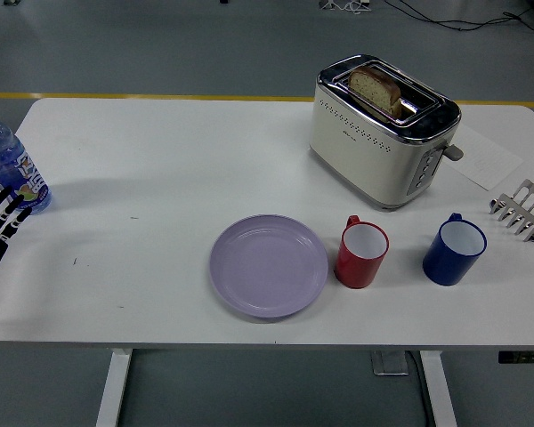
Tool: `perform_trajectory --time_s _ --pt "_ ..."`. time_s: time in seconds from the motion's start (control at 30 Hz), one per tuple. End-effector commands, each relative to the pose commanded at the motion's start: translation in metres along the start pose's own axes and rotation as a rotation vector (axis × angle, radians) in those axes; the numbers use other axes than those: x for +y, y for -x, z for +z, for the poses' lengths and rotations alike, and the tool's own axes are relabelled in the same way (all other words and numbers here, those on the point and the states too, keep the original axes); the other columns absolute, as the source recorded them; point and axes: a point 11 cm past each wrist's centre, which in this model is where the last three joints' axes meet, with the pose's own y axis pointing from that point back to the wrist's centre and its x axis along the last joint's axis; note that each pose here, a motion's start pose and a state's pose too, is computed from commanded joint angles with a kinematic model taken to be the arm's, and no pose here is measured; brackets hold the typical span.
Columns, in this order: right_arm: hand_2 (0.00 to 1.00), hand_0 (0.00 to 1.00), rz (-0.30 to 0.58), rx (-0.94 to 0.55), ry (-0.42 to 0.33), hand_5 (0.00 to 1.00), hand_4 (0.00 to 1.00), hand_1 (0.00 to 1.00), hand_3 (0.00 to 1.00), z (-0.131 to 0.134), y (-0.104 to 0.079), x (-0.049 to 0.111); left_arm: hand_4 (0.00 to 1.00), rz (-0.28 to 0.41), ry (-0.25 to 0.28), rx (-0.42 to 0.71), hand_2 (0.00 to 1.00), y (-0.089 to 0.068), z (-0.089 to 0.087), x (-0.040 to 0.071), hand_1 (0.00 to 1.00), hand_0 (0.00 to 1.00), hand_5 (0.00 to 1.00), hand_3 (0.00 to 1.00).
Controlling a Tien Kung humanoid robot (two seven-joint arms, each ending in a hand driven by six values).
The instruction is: Push plate across desktop
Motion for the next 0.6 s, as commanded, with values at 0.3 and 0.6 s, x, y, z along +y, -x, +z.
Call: perform_trajectory --time_s 0.3,0.6 --pt "0.589 0.608 0.000 -0.001 -0.002 0.246 0.370 0.519 0.574 -0.0013 0.0000 0.0002 0.474 0.007 0.002 0.007 0.634 -0.0012 -0.0005 -0.0007 0.634 0.511 0.974 0.613" --pt "0.589 0.607 0.001 0.001 -0.003 0.245 0.371 0.520 0.574 -0.0016 -0.0001 0.0003 0.494 0.015 0.002 0.013 0.640 -0.0036 -0.0017 -0.0001 0.639 0.526 0.996 0.623"
